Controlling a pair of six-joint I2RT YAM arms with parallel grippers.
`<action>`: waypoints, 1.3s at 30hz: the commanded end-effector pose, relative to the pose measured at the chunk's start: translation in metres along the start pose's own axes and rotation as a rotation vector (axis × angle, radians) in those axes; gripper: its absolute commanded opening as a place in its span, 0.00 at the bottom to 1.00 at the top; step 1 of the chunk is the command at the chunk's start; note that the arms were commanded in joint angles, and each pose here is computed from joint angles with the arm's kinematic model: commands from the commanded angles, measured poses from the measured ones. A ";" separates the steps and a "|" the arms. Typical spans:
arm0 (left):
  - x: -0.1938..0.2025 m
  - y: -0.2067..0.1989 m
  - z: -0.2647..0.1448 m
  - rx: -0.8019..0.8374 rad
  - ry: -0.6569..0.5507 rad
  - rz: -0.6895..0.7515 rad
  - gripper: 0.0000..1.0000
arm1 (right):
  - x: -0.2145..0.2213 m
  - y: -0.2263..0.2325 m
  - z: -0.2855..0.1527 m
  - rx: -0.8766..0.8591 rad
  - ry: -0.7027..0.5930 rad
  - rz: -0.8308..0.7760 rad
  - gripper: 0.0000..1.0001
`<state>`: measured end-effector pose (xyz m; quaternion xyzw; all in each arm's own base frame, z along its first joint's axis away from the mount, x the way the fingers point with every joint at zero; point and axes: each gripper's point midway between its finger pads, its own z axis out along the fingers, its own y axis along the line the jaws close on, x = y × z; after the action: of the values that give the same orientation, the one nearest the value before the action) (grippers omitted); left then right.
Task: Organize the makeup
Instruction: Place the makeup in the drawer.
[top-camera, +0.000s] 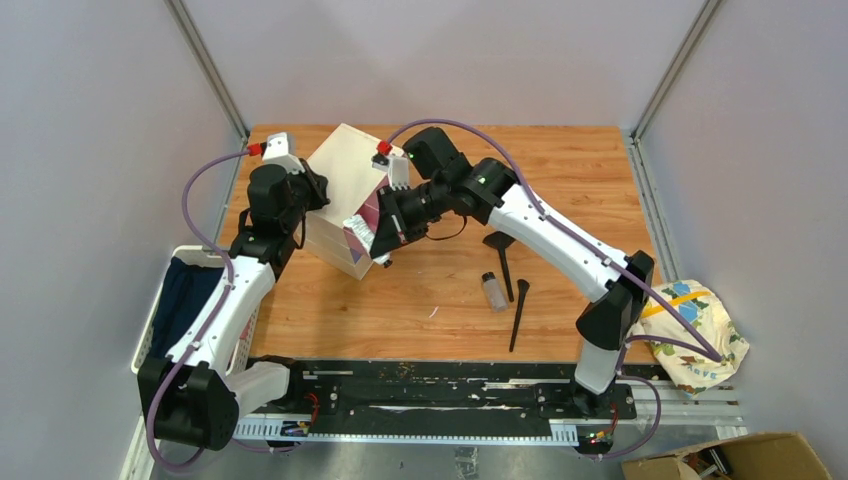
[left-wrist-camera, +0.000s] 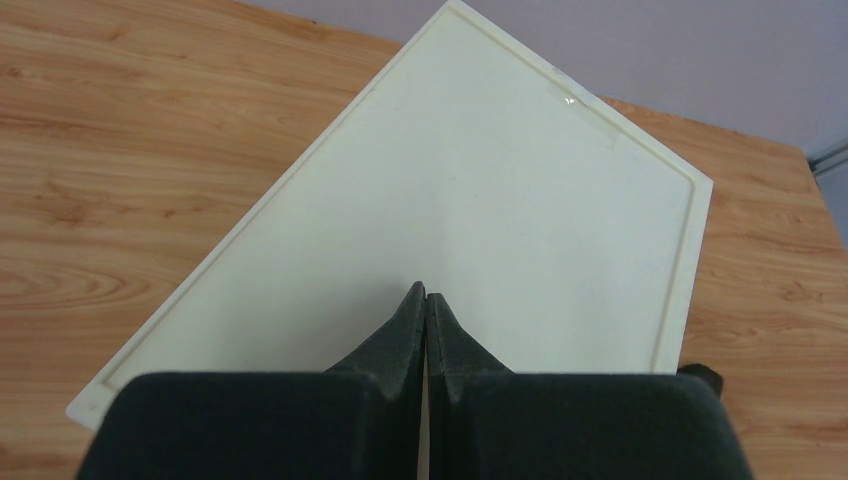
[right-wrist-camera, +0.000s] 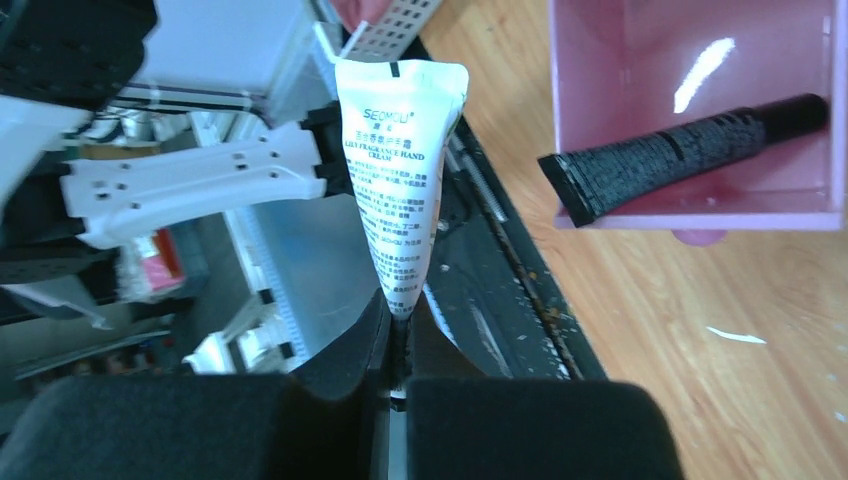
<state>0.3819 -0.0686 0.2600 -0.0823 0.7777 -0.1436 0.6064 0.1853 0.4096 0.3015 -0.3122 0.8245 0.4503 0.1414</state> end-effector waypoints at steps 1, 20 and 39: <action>0.006 0.002 -0.004 -0.009 0.020 0.007 0.00 | -0.005 0.019 -0.001 -0.171 0.032 0.156 0.00; 0.002 0.000 -0.009 -0.002 0.008 0.002 0.00 | -0.024 0.012 -0.003 -0.444 -0.198 0.580 0.00; 0.001 -0.002 -0.011 0.005 -0.001 -0.018 0.00 | -0.018 -0.022 -0.003 -0.402 -0.315 0.954 0.00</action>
<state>0.3749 -0.0677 0.2602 -0.0858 0.7797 -0.1450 0.6030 0.2033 0.4119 0.2896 0.1014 0.7606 0.6407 -0.0268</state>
